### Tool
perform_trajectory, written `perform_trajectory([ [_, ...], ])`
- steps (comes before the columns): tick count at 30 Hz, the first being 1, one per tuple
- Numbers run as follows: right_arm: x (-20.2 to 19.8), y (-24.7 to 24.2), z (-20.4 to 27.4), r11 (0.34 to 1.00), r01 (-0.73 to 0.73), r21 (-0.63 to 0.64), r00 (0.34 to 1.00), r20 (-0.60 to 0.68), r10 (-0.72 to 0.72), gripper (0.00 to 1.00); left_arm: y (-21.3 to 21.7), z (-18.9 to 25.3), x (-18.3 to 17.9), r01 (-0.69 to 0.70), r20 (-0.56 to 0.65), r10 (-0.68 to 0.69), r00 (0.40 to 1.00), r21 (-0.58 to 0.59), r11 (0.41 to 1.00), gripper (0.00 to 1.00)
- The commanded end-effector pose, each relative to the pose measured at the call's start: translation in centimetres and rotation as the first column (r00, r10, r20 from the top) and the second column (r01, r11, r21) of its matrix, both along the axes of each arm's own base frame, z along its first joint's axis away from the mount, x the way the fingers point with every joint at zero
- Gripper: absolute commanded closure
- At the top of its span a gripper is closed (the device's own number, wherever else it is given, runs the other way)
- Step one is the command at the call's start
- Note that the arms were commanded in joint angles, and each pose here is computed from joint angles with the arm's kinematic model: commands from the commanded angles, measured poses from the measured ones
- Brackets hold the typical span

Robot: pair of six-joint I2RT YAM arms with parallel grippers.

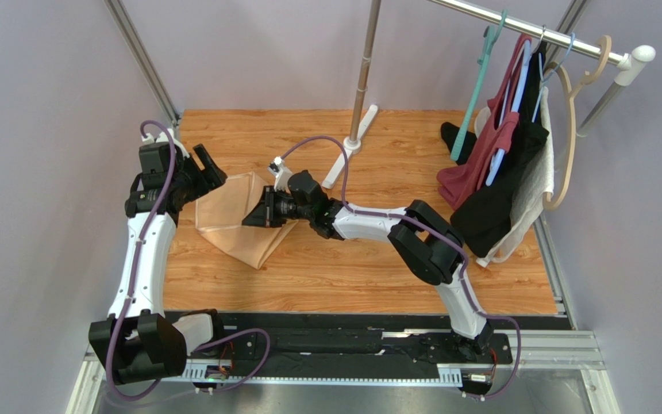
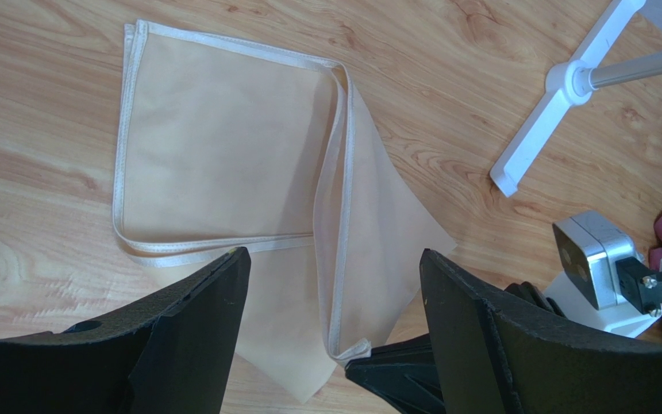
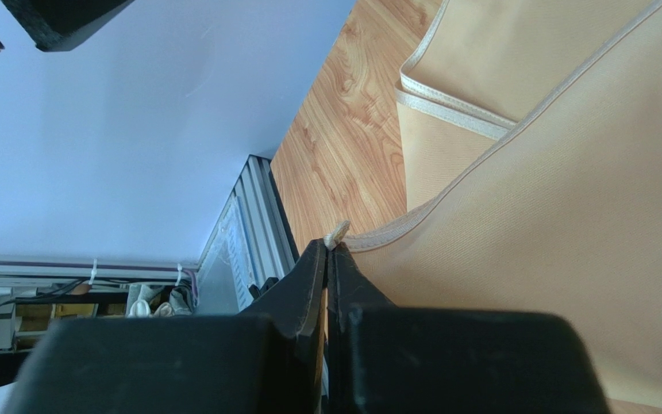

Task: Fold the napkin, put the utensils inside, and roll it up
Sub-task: Fold the napkin

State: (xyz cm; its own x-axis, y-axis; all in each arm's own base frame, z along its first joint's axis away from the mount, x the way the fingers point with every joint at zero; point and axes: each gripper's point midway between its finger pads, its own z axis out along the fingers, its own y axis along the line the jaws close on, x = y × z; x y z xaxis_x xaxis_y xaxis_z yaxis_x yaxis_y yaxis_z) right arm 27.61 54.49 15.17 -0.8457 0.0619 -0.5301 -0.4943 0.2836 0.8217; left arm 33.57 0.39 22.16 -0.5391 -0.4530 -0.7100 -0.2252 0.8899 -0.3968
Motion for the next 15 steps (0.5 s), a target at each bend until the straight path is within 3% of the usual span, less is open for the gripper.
perform_trajectory([
  [1, -1.1, 0.9, 0.5, 0.999, -0.042, 0.035, 0.999, 0.018, 0.041, 1.0, -0.1, 0.4, 0.2, 0.013, 0.021, -0.013, 1.0, 0.005, 1.0, 0.19],
  [15, -2.2, -0.1, -3.6, 0.997, -0.056, -0.044, 0.998, -0.029, 0.055, 1.0, -0.3, 0.2, 0.2, 0.025, 0.016, -0.025, 1.0, -0.003, 1.0, 0.19],
])
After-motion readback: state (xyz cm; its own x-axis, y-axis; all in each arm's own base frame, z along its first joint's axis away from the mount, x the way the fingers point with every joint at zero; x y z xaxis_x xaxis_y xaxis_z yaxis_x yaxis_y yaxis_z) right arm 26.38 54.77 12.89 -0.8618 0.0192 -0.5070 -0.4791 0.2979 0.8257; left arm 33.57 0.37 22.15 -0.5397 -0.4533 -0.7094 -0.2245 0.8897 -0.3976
